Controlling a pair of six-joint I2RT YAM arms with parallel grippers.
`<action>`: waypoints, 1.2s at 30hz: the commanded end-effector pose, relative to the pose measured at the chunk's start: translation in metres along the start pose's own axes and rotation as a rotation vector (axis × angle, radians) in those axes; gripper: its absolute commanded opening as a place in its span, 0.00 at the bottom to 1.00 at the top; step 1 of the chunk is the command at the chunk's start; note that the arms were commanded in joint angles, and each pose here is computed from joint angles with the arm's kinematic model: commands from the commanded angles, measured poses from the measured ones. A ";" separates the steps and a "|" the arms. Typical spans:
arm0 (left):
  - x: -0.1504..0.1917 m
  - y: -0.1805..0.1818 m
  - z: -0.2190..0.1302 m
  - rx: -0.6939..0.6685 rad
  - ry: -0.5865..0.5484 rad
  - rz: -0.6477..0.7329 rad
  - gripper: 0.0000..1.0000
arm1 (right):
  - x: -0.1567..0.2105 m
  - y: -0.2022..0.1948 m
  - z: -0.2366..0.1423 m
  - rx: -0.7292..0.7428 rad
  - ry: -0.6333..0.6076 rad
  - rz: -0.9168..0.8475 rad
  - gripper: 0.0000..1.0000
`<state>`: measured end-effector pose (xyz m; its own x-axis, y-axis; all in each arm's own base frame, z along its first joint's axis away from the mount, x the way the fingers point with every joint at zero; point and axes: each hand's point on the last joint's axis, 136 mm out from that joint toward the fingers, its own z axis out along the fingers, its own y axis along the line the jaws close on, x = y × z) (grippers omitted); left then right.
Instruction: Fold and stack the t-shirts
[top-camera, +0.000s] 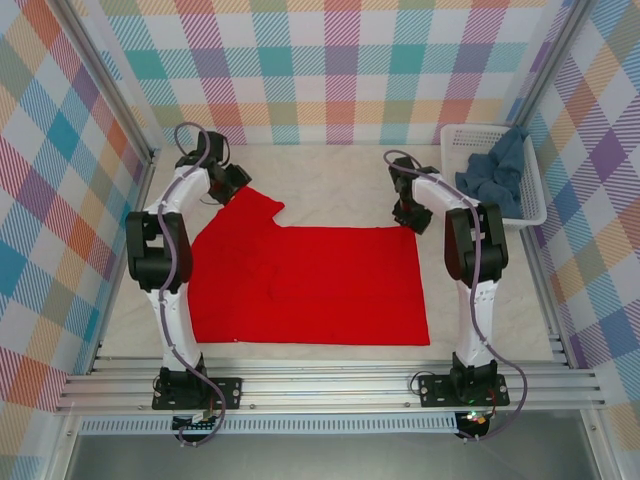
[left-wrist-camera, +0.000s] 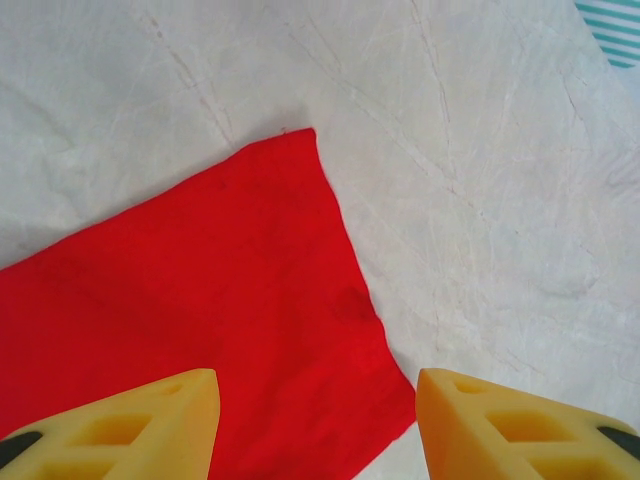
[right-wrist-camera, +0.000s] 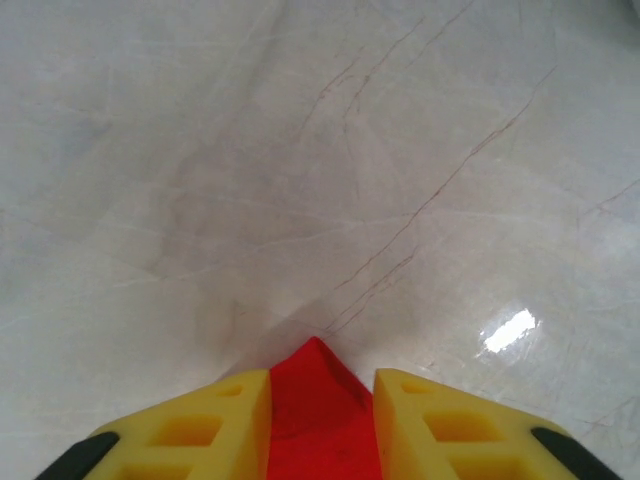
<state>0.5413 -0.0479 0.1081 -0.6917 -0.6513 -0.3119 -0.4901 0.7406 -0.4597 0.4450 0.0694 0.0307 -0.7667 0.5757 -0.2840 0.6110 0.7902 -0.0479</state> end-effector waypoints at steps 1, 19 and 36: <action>-0.018 -0.010 0.007 0.047 -0.034 0.025 0.55 | -0.001 0.002 0.006 0.006 0.020 -0.009 0.28; -0.054 -0.018 0.026 -0.041 -0.123 0.029 0.57 | -0.001 0.010 -0.011 -0.069 0.037 0.045 0.38; -0.039 0.005 0.064 -0.245 -0.076 0.188 0.56 | 0.007 0.016 -0.036 -0.170 0.055 0.032 0.41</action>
<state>0.6028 -0.0249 0.0760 -0.7082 -0.5629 -0.4262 -0.5029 0.8258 -0.2550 0.4497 0.0869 0.0628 -0.7479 0.6111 -0.2592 0.6060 0.7879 0.1089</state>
